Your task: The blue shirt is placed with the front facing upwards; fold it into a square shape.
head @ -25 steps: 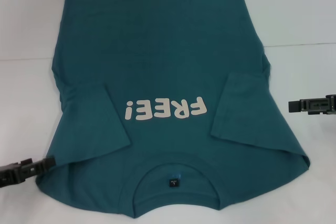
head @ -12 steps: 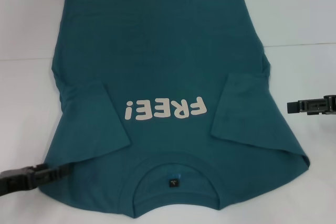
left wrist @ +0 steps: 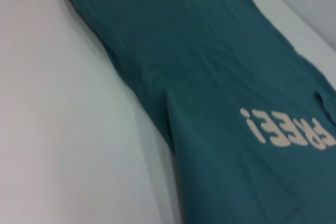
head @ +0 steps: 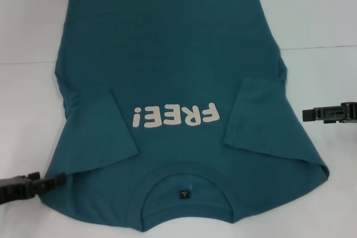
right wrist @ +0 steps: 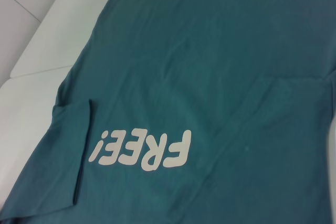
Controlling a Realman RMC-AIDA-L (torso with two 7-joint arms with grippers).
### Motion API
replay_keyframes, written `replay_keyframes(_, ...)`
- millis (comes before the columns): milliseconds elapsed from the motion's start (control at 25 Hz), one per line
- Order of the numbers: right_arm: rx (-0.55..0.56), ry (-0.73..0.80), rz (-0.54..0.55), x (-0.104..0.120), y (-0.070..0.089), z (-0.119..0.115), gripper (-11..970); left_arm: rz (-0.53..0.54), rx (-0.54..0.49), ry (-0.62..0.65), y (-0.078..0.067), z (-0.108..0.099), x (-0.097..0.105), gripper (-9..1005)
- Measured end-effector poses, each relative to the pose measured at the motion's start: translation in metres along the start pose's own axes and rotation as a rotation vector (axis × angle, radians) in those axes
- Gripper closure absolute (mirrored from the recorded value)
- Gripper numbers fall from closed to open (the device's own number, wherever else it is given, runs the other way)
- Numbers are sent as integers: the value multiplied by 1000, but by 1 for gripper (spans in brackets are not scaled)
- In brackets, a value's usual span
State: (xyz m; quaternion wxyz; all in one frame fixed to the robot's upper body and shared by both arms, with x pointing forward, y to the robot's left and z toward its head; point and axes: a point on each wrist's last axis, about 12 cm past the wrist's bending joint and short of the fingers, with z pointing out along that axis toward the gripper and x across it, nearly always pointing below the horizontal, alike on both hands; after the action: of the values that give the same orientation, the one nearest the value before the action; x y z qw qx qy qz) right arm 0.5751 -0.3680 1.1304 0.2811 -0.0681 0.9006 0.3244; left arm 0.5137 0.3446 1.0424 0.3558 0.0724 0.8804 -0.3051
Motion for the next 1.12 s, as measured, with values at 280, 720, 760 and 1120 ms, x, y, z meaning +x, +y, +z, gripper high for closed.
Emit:
replay_keyframes(280,1,0,1,0,0,-1,39,-2,19,29,-3,3,5,122)
replay_keyframes(720,2,2,4,-1,-1,-2,41,-1,81,43,-8,-4,6,132)
replay_keyframes(760,4,1,3,-1,-1,-2,42,-1,77,40,-7,-5,6,135)
replay_keyframes(1120,8,-3,0,-2,-1,-2,43,3,85,36,-9,-3,5,161)
